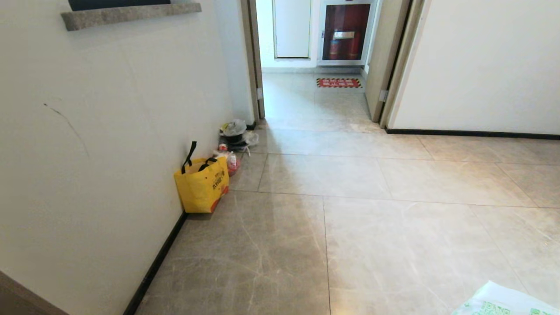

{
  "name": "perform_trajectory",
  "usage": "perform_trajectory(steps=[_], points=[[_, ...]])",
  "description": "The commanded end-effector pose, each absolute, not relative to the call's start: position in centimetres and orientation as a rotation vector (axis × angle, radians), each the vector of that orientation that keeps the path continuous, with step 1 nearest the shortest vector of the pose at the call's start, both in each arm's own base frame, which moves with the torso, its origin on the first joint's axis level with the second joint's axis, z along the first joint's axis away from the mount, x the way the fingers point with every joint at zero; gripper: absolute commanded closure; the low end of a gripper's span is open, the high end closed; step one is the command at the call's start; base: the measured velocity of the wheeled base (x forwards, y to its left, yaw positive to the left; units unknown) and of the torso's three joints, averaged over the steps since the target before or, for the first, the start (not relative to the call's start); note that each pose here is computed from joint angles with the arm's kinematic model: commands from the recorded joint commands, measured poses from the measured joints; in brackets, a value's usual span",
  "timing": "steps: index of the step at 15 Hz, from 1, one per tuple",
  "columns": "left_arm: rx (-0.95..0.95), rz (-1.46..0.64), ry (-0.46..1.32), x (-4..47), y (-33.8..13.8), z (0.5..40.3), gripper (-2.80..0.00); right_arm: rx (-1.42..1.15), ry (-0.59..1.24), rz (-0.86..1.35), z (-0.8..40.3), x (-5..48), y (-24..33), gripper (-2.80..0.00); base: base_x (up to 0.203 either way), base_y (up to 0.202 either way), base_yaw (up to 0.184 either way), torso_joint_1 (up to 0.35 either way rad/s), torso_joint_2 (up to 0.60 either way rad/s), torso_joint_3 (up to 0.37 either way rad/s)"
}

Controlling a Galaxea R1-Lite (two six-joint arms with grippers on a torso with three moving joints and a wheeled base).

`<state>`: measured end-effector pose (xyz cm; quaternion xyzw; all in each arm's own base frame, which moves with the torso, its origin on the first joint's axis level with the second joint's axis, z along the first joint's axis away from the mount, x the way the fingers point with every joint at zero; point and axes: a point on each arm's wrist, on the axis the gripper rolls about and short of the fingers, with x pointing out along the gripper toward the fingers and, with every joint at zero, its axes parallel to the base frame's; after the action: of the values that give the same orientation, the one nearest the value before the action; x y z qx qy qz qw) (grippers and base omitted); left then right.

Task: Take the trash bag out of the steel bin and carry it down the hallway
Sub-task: Put the trash bag at the door

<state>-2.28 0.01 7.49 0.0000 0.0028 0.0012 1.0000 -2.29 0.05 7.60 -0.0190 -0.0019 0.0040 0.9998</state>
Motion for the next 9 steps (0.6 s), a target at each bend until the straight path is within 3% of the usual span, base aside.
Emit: perform_trajectory(steps=[1, 9], points=[[-0.002, 0.003, 0.005, -2.28, 0.01, 7.50, 0.00, -0.038, -0.004, 0.009, 7.59, -2.28, 0.05, 0.00, 0.192, 0.000, 0.001, 0.002, 0.00, 0.001], [-0.005, 0.003, 0.005, -2.28, 0.01, 7.50, 0.00, -0.040, -0.003, 0.009, 7.58, -2.28, 0.05, 0.00, 0.197, 0.000, 0.001, 0.002, 0.00, 0.001]])
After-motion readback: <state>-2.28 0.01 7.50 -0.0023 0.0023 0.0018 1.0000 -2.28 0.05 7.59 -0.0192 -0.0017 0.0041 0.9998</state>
